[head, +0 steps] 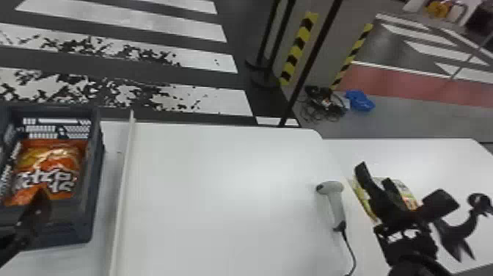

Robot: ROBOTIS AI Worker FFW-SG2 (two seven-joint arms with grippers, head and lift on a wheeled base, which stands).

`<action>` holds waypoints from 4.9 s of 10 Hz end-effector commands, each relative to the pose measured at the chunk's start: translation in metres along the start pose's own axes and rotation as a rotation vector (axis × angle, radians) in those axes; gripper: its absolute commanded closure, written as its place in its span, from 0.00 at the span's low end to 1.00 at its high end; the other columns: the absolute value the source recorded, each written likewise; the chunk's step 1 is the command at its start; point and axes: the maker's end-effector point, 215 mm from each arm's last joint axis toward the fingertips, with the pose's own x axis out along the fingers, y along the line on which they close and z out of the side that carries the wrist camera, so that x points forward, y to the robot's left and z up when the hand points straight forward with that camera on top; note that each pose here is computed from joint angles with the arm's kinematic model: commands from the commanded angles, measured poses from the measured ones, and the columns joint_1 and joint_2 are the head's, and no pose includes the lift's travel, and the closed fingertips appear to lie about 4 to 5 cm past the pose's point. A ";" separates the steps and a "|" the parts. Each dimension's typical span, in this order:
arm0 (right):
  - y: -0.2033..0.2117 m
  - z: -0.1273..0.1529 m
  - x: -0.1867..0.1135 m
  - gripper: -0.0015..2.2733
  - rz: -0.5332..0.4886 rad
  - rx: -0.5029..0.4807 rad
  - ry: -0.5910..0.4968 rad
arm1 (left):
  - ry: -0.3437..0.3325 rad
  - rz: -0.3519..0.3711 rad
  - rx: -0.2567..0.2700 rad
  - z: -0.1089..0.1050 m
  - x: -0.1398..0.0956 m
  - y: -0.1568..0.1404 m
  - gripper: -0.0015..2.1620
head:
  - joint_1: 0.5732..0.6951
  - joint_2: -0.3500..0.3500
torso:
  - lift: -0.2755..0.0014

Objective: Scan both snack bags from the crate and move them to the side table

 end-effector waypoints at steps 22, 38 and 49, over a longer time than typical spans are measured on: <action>0.267 -0.114 -0.134 0.02 0.290 -0.265 -0.010 | 0.117 -0.132 0.246 0.073 0.101 0.073 0.04 | 1.00 0.55 | 0.64; 0.246 -0.093 -0.143 0.02 0.258 -0.267 0.038 | 0.566 -0.541 0.619 -0.042 0.153 0.067 0.04 | 1.00 0.47 | 0.64; 0.241 -0.091 -0.128 0.02 0.262 -0.241 0.042 | 0.805 -0.618 0.798 -0.113 0.152 0.073 0.04 | 1.00 0.45 | 0.64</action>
